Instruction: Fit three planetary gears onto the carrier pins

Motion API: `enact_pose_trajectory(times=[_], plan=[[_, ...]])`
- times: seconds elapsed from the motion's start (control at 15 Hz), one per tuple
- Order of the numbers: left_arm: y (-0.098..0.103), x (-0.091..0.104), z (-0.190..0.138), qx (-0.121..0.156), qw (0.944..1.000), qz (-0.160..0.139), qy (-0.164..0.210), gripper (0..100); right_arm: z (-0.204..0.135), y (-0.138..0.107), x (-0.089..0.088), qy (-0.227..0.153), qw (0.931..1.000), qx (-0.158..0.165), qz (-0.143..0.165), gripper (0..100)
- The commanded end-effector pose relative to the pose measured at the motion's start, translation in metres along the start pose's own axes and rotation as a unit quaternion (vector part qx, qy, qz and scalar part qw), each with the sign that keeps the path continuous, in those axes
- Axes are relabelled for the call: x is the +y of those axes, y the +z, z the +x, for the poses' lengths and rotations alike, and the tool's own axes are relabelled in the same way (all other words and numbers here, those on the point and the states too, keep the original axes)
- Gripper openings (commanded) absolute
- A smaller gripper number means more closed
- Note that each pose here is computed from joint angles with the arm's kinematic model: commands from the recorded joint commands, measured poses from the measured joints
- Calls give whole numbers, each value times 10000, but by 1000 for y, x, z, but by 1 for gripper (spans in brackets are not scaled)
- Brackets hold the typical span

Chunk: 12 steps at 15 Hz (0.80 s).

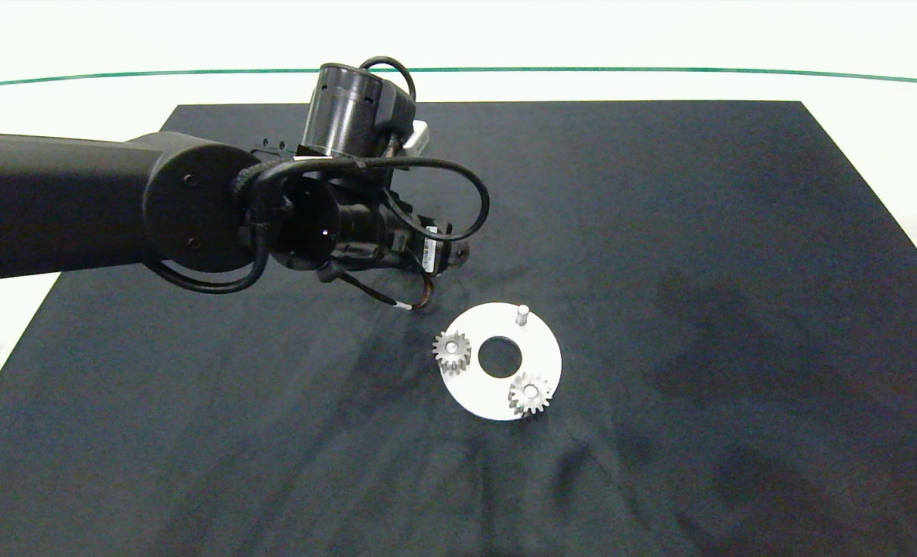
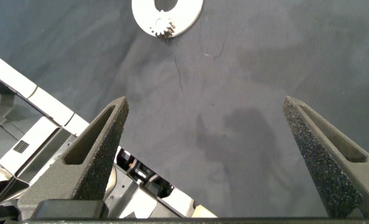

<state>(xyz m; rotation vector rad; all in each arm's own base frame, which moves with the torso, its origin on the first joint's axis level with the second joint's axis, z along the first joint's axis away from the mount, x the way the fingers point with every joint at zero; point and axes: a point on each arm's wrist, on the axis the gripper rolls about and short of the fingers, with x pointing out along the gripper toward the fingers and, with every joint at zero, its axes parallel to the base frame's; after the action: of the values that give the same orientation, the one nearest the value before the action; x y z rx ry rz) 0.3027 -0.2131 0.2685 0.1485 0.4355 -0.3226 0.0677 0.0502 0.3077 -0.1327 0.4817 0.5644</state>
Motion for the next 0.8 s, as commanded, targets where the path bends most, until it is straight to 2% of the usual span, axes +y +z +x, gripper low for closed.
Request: enact_pose_trajectory(times=[0.07, 0.13, 0.6, 0.8], plan=[[-6, 0, 10, 105, 9999, 35, 46, 100, 1, -2, 0, -5, 10000, 45, -1, 100], [-8, 1, 15, 122, 9999, 25, 74, 100, 0, -2, 0, -5, 10000, 38, -1, 100], [-6, 40, 36, 6, 9974, -228, 691, 100, 0, -3, 0, -5, 10000, 45, -1, 100], [-9, 43, 39, 65, 9970, -275, 727, 100, 0, -3, 0, -13, 10000, 45, -9, 100]])
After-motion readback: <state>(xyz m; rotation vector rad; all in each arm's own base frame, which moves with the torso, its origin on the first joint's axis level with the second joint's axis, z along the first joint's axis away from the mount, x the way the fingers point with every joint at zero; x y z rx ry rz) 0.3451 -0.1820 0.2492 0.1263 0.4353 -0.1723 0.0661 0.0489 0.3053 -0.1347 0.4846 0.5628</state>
